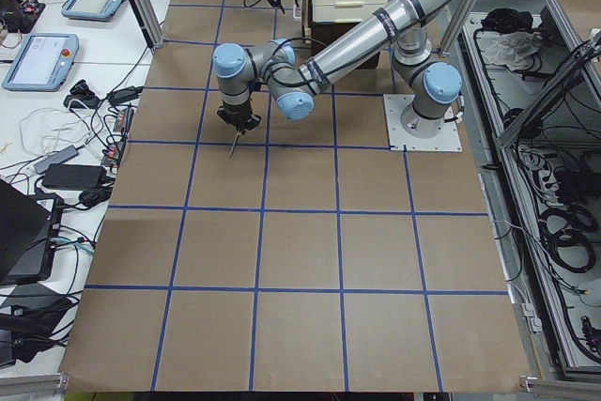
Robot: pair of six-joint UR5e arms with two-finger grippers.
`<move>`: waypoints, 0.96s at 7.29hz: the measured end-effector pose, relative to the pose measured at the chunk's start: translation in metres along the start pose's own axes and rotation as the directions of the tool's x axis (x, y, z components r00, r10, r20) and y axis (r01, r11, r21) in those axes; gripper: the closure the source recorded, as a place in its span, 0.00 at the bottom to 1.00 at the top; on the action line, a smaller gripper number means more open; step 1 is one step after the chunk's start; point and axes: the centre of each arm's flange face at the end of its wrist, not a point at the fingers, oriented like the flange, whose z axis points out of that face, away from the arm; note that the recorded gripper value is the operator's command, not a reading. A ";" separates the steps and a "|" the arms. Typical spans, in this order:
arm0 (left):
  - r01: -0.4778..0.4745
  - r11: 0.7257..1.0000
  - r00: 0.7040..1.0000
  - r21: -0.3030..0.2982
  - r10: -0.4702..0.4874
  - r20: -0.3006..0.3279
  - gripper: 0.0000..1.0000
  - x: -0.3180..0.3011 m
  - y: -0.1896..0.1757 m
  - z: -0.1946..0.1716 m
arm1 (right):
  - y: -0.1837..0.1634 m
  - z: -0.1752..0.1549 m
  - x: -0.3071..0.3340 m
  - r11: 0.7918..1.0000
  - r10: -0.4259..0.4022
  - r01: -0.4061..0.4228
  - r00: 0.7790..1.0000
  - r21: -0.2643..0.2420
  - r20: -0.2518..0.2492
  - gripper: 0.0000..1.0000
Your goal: Place scissors in drawer with both arms
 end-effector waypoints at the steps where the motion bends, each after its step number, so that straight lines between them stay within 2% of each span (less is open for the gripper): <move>1: 0.000 1.000 1.000 0.000 0.000 0.001 1.00 -0.001 -0.004 -0.003 | 0.000 -0.001 0.005 1.000 -0.001 0.001 1.000 0.001 -0.011 0.37; 7: 0.012 1.000 1.000 0.002 -0.012 0.001 1.00 0.002 0.003 -0.003 | -0.003 -0.016 0.033 1.000 -0.005 0.005 0.998 0.008 -0.070 0.37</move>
